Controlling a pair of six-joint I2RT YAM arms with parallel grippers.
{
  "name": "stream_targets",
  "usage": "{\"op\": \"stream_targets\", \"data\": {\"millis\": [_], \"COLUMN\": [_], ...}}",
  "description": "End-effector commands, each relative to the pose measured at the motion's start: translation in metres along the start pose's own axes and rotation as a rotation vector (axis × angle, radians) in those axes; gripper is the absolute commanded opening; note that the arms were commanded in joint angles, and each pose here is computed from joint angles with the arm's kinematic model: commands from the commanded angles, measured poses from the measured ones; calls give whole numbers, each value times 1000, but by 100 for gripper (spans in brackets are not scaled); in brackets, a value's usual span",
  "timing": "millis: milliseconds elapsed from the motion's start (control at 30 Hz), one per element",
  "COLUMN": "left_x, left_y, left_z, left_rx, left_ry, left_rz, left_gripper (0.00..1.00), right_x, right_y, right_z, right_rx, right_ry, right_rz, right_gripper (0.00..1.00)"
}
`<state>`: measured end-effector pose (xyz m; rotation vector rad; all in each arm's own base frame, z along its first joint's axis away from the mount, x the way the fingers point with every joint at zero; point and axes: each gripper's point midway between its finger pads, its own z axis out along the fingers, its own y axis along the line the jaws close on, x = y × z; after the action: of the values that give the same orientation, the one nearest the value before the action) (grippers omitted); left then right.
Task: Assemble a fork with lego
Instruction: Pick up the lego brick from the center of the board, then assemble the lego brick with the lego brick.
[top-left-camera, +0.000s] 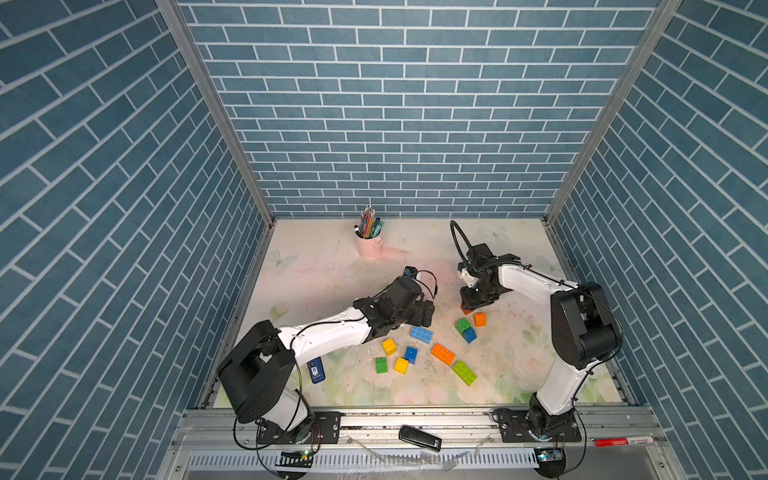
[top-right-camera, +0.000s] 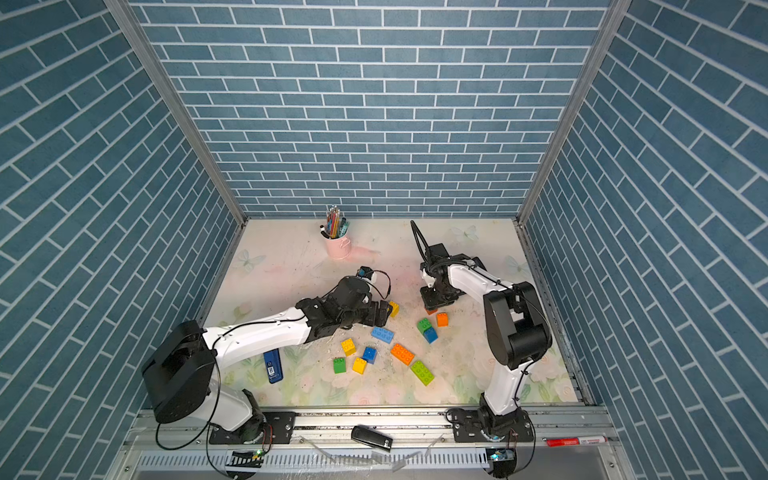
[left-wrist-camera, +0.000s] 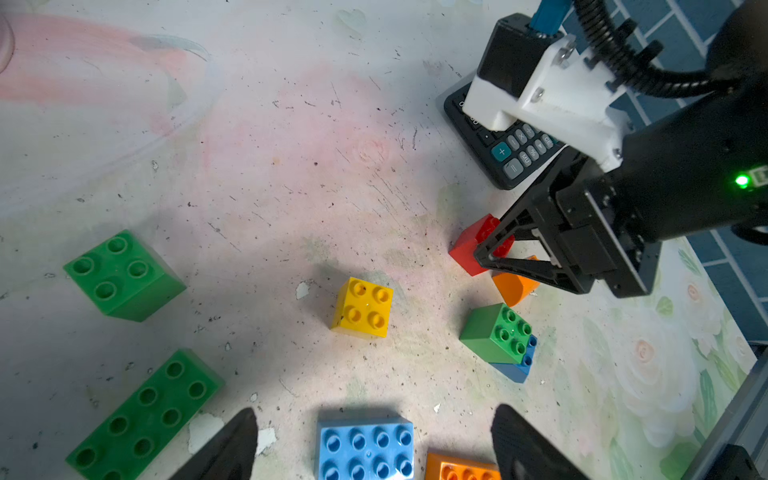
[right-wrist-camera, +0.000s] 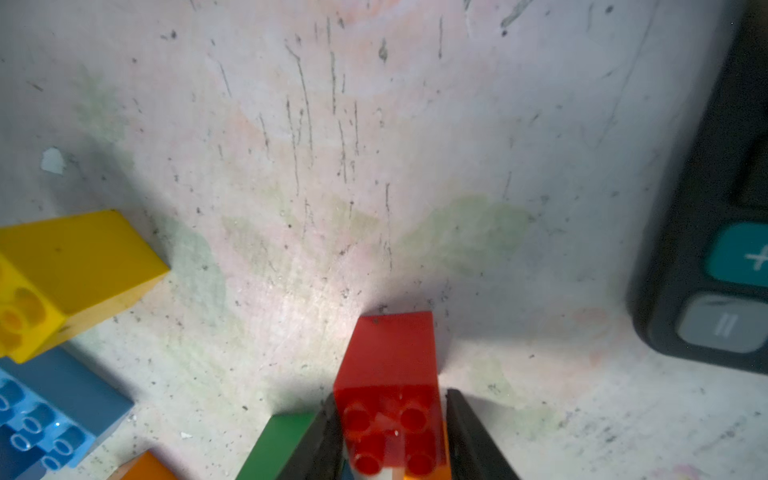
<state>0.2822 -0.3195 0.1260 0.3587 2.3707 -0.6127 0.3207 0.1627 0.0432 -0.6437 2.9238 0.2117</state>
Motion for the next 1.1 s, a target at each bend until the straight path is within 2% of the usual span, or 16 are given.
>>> {"op": "stream_targets", "data": {"millis": [0, 233, 467, 800, 1067], "left_x": [4, 2, -4, 26, 35], "left_y": [0, 3, -3, -10, -18], "left_z": [3, 0, -10, -12, 0], "left_rx": [-5, -19, -4, 61, 81], "left_ry": [1, -11, -14, 24, 36], "left_rz": [3, -3, 6, -47, -44], "left_gripper": [89, 89, 89, 91, 91], "right_x": [-5, -7, 11, 67, 66], "right_y": [1, -3, 6, 33, 45], "right_z": [-1, -5, -39, -64, -58], "right_rx": [14, 53, 59, 50, 45], "right_ry": [5, -6, -24, 77, 104], "right_rz": [-51, -50, -30, -50, -85], "right_gripper": [38, 30, 26, 22, 21]}}
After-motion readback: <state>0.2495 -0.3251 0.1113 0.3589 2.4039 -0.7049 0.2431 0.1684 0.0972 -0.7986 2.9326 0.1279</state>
